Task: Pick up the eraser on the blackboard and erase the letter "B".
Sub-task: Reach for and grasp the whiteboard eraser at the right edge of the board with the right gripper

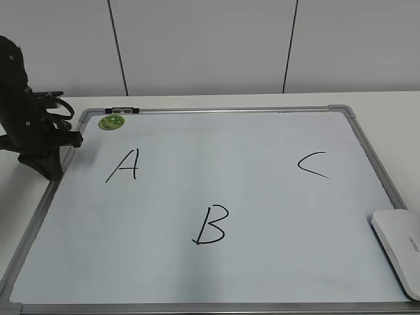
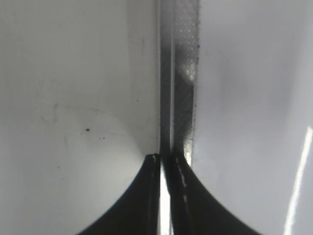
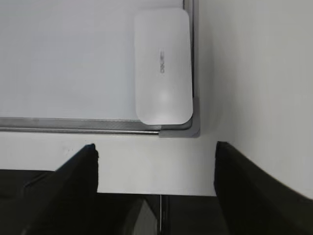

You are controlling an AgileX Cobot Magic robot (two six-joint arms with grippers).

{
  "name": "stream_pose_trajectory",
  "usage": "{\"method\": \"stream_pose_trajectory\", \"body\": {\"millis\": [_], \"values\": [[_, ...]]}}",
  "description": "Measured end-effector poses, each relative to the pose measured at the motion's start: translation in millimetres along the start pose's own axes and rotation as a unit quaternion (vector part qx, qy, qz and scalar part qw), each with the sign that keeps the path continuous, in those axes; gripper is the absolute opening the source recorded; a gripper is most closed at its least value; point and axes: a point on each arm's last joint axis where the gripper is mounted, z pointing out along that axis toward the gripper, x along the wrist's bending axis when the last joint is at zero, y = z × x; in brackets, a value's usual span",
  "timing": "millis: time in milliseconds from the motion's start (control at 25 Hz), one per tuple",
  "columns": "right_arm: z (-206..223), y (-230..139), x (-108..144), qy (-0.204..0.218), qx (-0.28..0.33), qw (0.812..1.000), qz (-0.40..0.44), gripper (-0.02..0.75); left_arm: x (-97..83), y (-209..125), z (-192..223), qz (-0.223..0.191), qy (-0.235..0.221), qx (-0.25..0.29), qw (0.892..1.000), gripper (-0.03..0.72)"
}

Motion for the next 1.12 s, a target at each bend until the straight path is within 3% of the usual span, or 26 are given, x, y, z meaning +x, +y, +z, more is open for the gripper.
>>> {"method": "stream_pose_trajectory", "body": {"millis": [120, 320, 800, 1120], "values": [[22, 9, 1, 0.010, 0.060, 0.998, 0.005, 0.551, 0.0, 0, 0, 0.000, 0.000, 0.000, 1.000, 0.019], [53, 19, 2, 0.028, 0.116, 0.993, -0.018, 0.661, 0.0, 0, 0, 0.000, 0.000, 0.000, 1.000, 0.019], [118, 37, -4, 0.014, 0.166, 0.986, -0.020, 0.671, 0.0, 0, 0, 0.000, 0.000, 0.001, 1.000, 0.019], [138, 68, -6, 0.008, 0.166, 0.986, -0.027, 0.671, 0.0, 0, 0, 0.000, 0.000, 0.003, 1.000, 0.019]]}}
